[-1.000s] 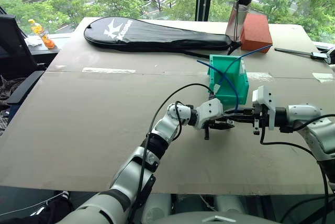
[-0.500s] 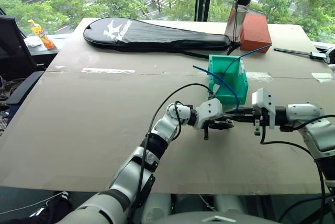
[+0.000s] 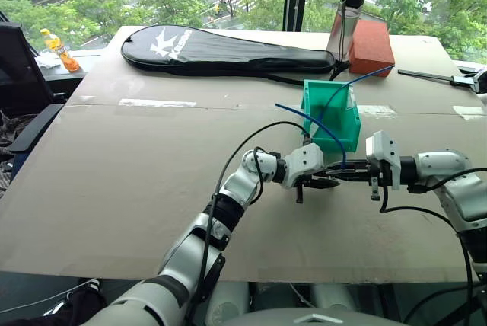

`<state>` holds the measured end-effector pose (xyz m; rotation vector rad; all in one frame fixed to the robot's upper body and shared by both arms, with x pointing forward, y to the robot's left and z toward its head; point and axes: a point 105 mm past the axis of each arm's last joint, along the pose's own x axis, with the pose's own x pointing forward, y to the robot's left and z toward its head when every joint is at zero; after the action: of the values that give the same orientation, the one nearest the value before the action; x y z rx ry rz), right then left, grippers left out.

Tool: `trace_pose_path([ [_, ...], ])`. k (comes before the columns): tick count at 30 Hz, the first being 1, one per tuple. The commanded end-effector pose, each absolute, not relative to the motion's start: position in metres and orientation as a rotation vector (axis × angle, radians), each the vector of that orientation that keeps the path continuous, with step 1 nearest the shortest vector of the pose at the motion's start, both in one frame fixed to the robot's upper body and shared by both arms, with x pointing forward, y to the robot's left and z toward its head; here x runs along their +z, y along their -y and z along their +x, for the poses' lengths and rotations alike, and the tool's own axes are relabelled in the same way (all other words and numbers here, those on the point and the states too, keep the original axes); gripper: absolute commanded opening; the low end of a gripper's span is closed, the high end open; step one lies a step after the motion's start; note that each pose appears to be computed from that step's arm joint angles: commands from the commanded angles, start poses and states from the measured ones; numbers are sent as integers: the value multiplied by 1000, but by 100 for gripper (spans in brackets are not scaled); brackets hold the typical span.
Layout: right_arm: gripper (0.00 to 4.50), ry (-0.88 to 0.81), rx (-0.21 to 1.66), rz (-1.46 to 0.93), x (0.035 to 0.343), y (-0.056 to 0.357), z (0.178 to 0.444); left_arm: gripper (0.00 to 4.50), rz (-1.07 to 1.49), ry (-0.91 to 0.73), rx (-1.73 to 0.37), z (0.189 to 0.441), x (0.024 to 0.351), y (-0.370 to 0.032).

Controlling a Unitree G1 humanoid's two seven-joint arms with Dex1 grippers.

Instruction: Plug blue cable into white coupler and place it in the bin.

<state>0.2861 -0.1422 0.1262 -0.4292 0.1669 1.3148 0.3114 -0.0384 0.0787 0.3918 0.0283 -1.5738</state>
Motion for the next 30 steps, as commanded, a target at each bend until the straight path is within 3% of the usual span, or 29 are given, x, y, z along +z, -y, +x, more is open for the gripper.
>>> trace_pose_path([
  [1, 0, -226, 1338, -448, 110, 142, 283, 36, 408, -15, -1590, 308, 80, 39],
  [13, 0, -276, 1376, -358, 111, 140, 286, 36, 406, -10, -1591, 308, 81, 41],
  [30, 0, -394, 1269, -338, 64, 159, 275, 36, 391, -15, -1571, 309, 81, 42],
])
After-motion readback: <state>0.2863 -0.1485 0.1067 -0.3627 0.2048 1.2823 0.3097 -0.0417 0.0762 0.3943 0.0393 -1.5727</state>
